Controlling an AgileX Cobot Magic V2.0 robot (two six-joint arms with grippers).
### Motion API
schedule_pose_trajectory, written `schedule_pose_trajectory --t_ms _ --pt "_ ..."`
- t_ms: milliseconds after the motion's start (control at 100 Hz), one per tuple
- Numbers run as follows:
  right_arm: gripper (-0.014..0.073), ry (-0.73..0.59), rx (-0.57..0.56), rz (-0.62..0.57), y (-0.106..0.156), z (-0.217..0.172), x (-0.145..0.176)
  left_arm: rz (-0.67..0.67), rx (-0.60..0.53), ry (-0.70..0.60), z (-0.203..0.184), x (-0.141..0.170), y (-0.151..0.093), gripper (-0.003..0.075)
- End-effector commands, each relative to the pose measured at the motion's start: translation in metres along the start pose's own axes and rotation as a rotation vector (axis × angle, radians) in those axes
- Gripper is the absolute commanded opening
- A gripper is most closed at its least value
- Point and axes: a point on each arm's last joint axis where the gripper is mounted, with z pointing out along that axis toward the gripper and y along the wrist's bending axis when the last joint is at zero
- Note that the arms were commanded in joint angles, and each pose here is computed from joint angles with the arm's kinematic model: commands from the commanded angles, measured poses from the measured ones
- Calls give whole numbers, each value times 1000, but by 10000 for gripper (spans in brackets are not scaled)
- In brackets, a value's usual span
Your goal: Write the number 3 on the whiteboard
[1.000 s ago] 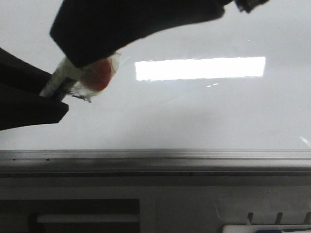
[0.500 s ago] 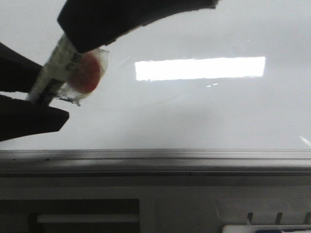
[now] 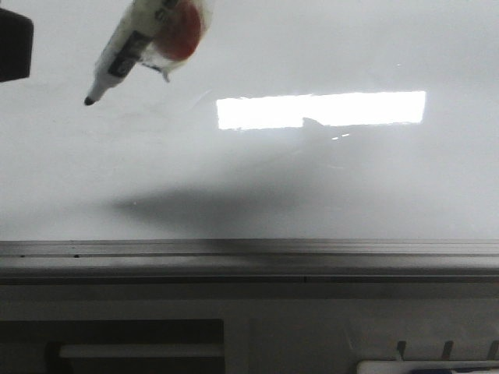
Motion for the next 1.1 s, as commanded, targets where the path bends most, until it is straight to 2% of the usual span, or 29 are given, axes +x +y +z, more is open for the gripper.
schedule_pose_trajectory --t_ms 0,230,440,1090 --pt "-61 -99 65 17 -14 -16 -24 -24 -31 -100 -2 -15 5 448" --pt "-61 -85 117 36 -30 -21 -27 -62 -35 -98 -2 -15 6 419" --pt "-61 -107 141 31 -34 -18 -29 -86 -38 -97 -2 -15 6 419" --pt "-61 -59 170 28 -49 11 -28 -86 -38 -97 -2 -15 6 419"
